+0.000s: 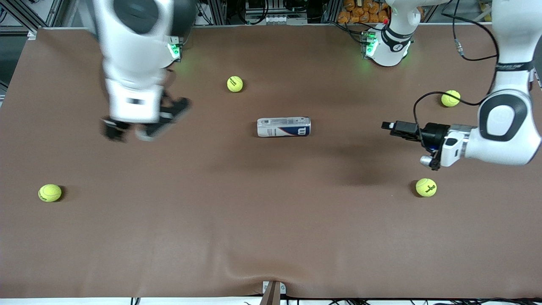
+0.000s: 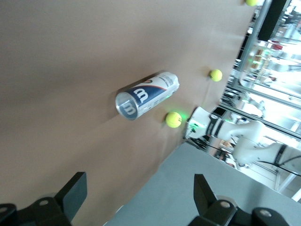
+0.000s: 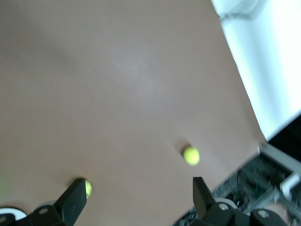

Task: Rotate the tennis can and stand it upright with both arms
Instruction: 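Release the can with the right gripper while the left gripper approaches, then grasp the can's open end with the left gripper while the right retracts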

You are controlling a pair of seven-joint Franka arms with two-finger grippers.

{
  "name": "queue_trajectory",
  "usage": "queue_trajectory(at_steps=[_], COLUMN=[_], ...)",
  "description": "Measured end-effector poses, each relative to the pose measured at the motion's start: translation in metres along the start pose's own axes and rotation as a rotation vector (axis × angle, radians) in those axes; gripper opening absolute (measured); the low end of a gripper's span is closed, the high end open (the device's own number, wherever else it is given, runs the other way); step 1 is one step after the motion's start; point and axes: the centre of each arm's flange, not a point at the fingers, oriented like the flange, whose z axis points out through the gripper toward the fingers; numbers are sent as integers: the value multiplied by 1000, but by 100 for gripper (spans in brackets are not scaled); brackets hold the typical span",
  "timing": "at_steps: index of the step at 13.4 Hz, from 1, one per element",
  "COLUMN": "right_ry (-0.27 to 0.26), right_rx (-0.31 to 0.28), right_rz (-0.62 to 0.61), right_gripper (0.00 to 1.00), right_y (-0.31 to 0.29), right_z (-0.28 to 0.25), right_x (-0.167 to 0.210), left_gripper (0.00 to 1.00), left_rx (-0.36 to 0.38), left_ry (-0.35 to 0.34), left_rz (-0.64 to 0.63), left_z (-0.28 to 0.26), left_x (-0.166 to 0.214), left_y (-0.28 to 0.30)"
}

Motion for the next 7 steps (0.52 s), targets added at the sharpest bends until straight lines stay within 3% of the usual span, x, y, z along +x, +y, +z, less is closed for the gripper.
queue_trajectory(at_steps=[4,5,7], right_ry=[-92,-94,-73], right_rx=[29,55,177], right_rz=[241,345,557], right_gripper=[100,100,100], right_y=[69,82,108], right_z=[10,18,40], right_x=[-65,-76,-97], left_gripper=[100,100,100], left_rx=[-128,-166,-225], left_ry=[-22,-13,13], left_rz=[15,16,-3], left_z=[47,61,89], left_x=[0,-1,-6], left_y=[-27,-33,-43])
